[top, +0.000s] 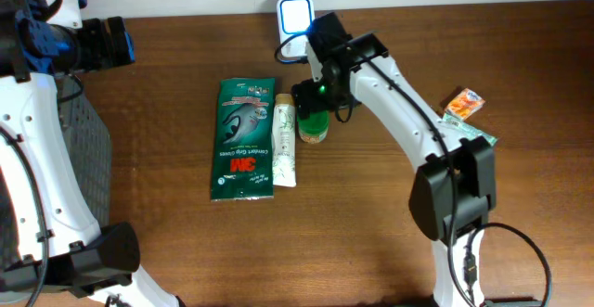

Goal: Scan the item barcode
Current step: 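Reach the right gripper to the green-lidded jar and grasp it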

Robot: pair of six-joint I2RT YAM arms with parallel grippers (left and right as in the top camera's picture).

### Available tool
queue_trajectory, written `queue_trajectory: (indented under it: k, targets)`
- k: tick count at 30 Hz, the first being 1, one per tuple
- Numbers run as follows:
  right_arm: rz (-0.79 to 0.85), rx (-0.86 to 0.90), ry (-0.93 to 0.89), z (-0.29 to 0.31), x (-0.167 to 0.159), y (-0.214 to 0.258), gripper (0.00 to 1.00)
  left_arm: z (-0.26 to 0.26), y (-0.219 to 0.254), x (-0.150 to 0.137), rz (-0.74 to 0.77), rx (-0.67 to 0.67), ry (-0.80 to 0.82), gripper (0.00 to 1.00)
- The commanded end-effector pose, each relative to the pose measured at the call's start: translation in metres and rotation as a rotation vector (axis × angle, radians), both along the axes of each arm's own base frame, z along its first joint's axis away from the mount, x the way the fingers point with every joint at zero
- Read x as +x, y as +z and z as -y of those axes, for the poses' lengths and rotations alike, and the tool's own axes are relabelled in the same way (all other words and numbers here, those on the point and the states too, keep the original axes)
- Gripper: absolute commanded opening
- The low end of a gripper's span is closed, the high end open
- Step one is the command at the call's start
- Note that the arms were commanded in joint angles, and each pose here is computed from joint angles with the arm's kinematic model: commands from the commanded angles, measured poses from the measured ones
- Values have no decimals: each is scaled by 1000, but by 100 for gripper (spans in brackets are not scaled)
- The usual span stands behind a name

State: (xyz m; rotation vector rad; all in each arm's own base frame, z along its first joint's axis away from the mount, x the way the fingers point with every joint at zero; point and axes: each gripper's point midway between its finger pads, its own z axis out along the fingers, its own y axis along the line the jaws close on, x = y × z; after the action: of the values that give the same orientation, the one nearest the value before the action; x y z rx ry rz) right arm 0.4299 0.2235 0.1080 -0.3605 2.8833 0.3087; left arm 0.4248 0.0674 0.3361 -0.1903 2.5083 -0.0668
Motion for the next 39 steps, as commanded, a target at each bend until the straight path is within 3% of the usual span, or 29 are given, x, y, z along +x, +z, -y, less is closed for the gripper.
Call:
queue_trajectory:
  k: [1,4,16,28,36,39]
  targets:
    - [-47,3,-224,2,3,-9,88,2,2,1,8,-2,-14,99]
    - [-67,-15,-303,6,4,-21,88,2,2,1,8,-2,-14,99]
    - [-30,-63,-303,-10,8,-41,85,2,2,1,8,-2,-14,99]
    - [-95,-116,-299,0,-10,-54,62,2,2,1,8,-2,-14,99]
    - [-62,-139,-140,4,-12,-18,56,2,2,1,8,-2,-14,99]
    - [-57,-173,-3,11,-15,1,56,2,2,1,8,-2,-14,99]
